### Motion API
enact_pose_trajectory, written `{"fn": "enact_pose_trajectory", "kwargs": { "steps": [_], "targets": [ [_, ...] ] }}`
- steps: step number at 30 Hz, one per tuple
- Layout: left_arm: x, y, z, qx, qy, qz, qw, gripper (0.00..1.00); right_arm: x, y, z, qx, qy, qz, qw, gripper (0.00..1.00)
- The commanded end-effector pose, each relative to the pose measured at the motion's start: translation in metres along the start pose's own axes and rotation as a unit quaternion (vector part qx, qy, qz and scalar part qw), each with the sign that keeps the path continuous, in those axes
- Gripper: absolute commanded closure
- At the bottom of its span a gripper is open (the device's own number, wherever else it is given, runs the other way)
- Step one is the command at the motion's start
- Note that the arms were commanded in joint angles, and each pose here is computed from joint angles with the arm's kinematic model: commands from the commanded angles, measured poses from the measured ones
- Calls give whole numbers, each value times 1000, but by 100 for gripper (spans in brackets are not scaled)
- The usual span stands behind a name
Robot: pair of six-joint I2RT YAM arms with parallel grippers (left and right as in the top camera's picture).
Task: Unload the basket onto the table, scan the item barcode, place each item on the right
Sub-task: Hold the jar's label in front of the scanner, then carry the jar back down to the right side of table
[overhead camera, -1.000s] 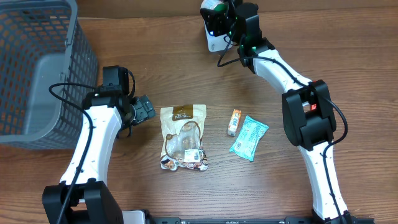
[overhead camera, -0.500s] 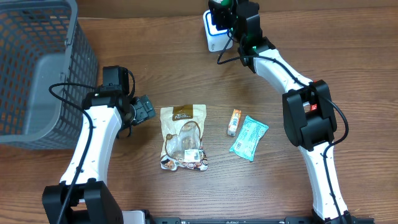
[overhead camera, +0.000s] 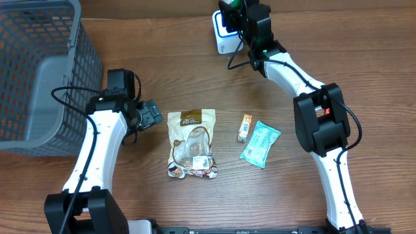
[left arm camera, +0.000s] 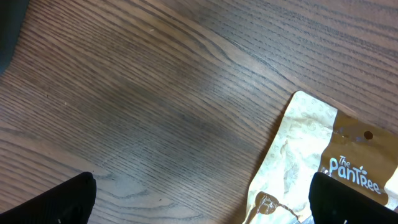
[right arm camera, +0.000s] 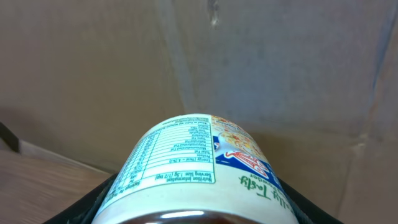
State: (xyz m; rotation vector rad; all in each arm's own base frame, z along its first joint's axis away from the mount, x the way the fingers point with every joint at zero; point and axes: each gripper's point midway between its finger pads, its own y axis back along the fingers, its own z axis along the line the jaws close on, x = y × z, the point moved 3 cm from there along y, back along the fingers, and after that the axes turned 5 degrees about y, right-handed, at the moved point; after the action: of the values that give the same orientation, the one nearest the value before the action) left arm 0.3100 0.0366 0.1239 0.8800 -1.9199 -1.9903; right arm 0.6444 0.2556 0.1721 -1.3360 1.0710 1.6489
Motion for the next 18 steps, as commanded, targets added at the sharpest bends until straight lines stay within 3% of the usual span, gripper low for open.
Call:
{"fn": "enact_pose_trajectory", "kwargs": {
  "steps": [1,6,10,14,18],
  "targets": [
    [-5,4,0,0,-4,-10,1000,0,-75,22,9,15,64,-53,996,96],
    [-5,4,0,0,-4,-10,1000,0,-148,65,7,49,67,-61,995,96],
    [-5,4,0,0,-4,-10,1000,0,-177,114,0,82,70,2,994,96],
    [-5,4,0,0,-4,-10,1000,0,-178,165,-19,108,74,96,987,96],
    [-5,4,0,0,-4,-10,1000,0,-149,216,-41,130,74,222,964,96]
  ]
}}
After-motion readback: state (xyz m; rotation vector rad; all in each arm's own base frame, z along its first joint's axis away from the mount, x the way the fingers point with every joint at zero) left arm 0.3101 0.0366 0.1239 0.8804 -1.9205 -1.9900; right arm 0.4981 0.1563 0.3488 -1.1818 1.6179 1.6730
